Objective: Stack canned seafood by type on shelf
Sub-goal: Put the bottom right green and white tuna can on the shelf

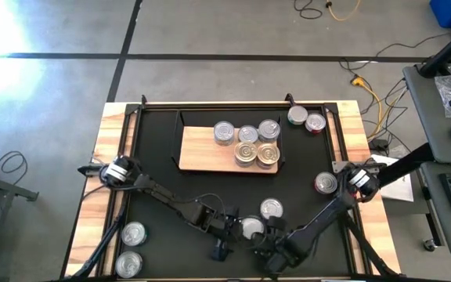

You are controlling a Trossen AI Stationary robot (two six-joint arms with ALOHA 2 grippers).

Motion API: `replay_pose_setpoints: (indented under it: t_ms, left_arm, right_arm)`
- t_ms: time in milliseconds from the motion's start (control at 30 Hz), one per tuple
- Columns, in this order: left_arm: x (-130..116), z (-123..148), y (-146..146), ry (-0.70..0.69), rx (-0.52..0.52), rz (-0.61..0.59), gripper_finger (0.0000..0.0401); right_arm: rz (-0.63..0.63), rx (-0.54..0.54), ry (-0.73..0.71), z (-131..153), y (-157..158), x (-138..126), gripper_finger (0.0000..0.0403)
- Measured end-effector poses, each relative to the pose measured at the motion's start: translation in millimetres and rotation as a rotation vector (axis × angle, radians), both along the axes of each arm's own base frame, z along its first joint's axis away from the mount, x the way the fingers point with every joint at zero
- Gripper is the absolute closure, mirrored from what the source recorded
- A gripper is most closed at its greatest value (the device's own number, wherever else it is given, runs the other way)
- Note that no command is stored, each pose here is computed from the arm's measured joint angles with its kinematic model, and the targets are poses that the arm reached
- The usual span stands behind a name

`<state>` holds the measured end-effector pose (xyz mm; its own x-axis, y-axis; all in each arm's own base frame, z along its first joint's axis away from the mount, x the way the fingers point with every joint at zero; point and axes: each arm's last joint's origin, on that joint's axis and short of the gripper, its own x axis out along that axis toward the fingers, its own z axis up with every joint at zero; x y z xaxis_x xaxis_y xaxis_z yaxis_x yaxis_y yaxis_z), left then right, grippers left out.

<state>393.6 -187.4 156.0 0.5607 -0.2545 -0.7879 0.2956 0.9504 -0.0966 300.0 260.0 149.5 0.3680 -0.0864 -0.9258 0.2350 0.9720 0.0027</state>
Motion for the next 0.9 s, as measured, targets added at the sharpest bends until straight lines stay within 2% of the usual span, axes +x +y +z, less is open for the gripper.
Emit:
replay_pose_setpoints:
  t_ms: [233, 400, 600, 700, 800, 900]
  left_arm:
    - [-14, 9, -6, 0.065, 0.014, 0.056, 0.0012]
    - [-15, 14, -2, 0.050, 0.047, 0.082, 0.0012]
    - [-8, 8, 3, -0.004, 0.087, 0.122, 0.0012]
    - [0, -5, 7, -0.030, 0.135, 0.112, 0.0012]
    - [4, -16, 9, 0.005, 0.123, 0.097, 0.0012]
    - [4, -17, 4, 0.039, 0.091, 0.087, 0.0012]
  right_arm:
    - [0.065, -0.021, 0.011, 13, 6, 0, 0.0039]
    - [0.082, -0.014, 0.021, 12, 17, -12, 0.0039]
    - [0.041, -0.039, 0.025, 7, 19, -21, 0.0039]
    - [0.036, -0.077, 0.012, 6, 11, -15, 0.0039]
    - [0.018, -0.092, 0.006, 6, -1, -3, 0.0039]
    - [0.023, -0.104, 0.000, 6, -11, 6, 0.0039]
